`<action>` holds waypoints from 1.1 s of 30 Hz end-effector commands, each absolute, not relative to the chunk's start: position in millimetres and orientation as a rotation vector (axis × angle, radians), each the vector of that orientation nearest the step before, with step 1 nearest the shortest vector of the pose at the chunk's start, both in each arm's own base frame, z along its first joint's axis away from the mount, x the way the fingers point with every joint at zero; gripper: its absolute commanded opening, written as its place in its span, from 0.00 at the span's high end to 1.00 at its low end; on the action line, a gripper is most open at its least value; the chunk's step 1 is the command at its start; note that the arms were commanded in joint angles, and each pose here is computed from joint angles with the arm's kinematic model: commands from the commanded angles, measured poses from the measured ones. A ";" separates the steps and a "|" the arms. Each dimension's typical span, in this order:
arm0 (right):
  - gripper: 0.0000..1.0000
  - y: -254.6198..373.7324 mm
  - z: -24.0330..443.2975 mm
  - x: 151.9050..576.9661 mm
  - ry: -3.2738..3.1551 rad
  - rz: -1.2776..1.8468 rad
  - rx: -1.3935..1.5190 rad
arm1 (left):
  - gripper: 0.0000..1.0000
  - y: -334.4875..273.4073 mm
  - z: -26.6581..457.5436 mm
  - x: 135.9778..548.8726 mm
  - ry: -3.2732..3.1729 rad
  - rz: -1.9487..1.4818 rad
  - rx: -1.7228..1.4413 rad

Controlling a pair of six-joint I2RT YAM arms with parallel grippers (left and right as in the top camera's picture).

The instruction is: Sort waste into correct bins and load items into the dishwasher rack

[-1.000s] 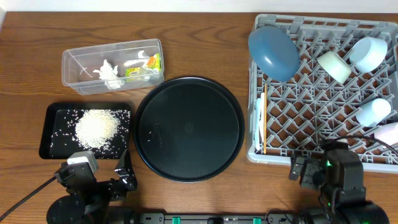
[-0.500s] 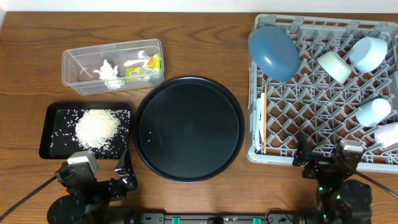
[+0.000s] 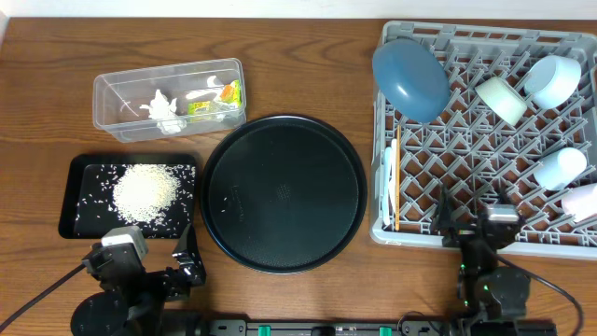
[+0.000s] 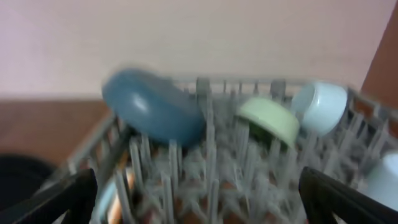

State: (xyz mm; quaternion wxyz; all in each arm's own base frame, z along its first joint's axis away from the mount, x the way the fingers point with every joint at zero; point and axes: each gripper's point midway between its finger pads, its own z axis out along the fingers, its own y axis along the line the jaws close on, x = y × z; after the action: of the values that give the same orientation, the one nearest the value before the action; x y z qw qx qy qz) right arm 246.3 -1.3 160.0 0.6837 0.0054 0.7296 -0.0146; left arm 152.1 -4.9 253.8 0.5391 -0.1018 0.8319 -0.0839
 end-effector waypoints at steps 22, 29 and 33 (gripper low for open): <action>0.01 6.7 156.8 246.1 1.643 -0.037 -0.075 | 0.02 -4.2 253.0 152.0 1.976 -0.201 -0.254; 0.01 6.7 156.6 246.1 1.643 -0.037 -0.074 | 0.02 -4.2 253.0 152.0 1.976 -0.201 -0.254; 0.01 6.7 156.8 246.1 1.643 -0.037 -0.075 | 0.02 -4.2 253.0 152.0 1.976 -0.201 -0.254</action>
State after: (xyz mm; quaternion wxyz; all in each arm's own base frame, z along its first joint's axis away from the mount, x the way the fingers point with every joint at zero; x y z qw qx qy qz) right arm 246.4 7.0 157.4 0.6806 -0.0283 0.7320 -0.0132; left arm 152.1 -4.9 253.7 0.5389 -0.1018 0.8320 -0.0838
